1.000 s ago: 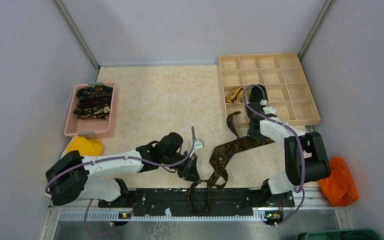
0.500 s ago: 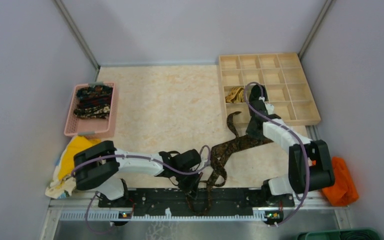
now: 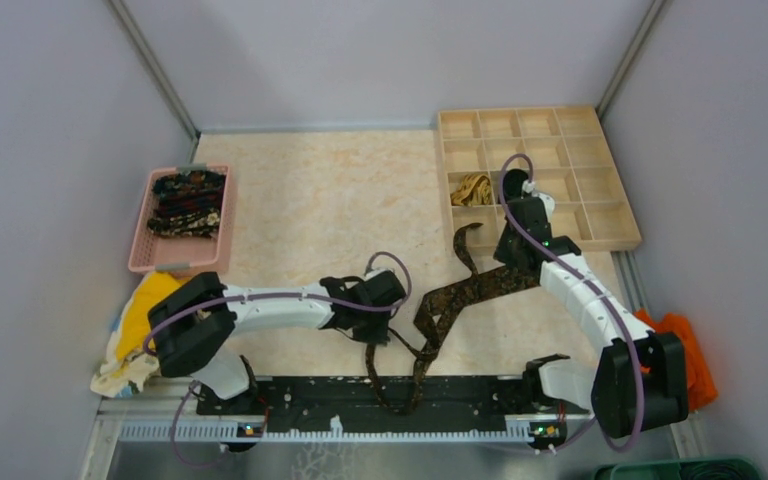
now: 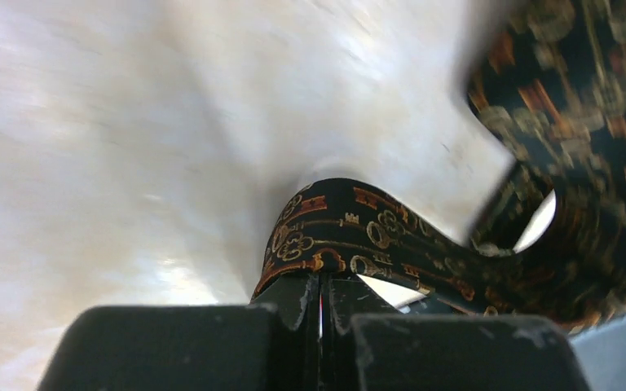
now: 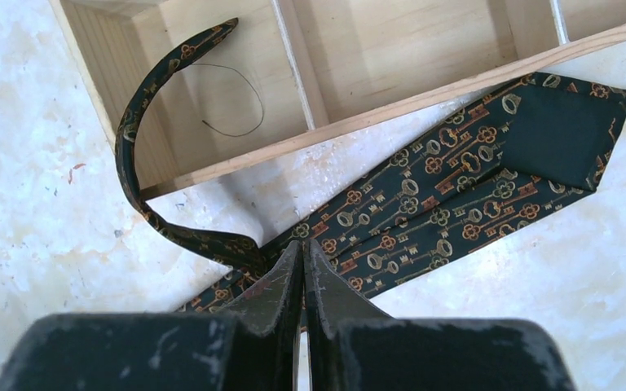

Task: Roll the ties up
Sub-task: Flatten out the tie at the center of the board.

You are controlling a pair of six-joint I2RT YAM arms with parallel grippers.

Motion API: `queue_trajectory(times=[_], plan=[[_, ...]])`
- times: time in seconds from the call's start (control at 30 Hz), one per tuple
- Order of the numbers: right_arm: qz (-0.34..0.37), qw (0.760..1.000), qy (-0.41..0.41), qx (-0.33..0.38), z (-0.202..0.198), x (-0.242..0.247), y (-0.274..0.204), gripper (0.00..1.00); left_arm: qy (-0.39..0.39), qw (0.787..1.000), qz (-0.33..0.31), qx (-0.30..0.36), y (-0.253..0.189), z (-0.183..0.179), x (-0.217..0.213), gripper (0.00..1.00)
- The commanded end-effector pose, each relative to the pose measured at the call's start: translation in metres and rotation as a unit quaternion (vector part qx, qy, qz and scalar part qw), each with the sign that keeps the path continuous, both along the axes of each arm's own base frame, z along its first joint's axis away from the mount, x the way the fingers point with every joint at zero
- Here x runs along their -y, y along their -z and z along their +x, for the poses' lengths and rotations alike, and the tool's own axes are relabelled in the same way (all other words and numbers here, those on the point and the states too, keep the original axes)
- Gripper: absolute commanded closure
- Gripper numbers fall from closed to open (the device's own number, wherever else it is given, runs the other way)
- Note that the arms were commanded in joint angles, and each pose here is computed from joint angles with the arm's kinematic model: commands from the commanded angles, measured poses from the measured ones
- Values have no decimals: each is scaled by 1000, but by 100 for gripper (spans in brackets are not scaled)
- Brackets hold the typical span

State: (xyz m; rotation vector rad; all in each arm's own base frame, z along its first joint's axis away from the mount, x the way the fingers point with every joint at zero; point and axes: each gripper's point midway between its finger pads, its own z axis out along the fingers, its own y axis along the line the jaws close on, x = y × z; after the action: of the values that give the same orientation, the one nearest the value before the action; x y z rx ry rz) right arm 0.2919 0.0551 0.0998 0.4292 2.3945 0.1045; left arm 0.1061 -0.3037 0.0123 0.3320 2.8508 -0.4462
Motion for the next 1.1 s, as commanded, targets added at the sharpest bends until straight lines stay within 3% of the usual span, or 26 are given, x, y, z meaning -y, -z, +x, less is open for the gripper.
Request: queue_trajectory(times=[0.0, 0.23, 0.4, 0.5, 0.67, 0.9, 1.07], plan=[[5, 999, -34, 23, 5, -9, -12, 97, -114, 978, 175, 17, 44, 22, -113, 100], [16, 996, -75, 35, 10, -31, -14, 92, -247, 958, 141, 36, 35, 54, -160, 100], [15, 993, -110, 33, 19, -48, -15, 62, -342, 916, 189, 87, 4, 62, -202, 100], [21, 992, -120, 39, 30, -56, -21, 52, -403, 889, 182, 116, -15, 62, -219, 100], [28, 991, -119, 52, 59, -67, -31, 51, -463, 858, 152, 162, -35, 57, -245, 100], [36, 991, -125, 8, 89, -84, -10, 53, -459, 862, 127, 174, -42, 60, -243, 100], [40, 992, -116, -14, 90, -86, 10, 62, -445, 868, 144, 167, -38, 61, -240, 100]])
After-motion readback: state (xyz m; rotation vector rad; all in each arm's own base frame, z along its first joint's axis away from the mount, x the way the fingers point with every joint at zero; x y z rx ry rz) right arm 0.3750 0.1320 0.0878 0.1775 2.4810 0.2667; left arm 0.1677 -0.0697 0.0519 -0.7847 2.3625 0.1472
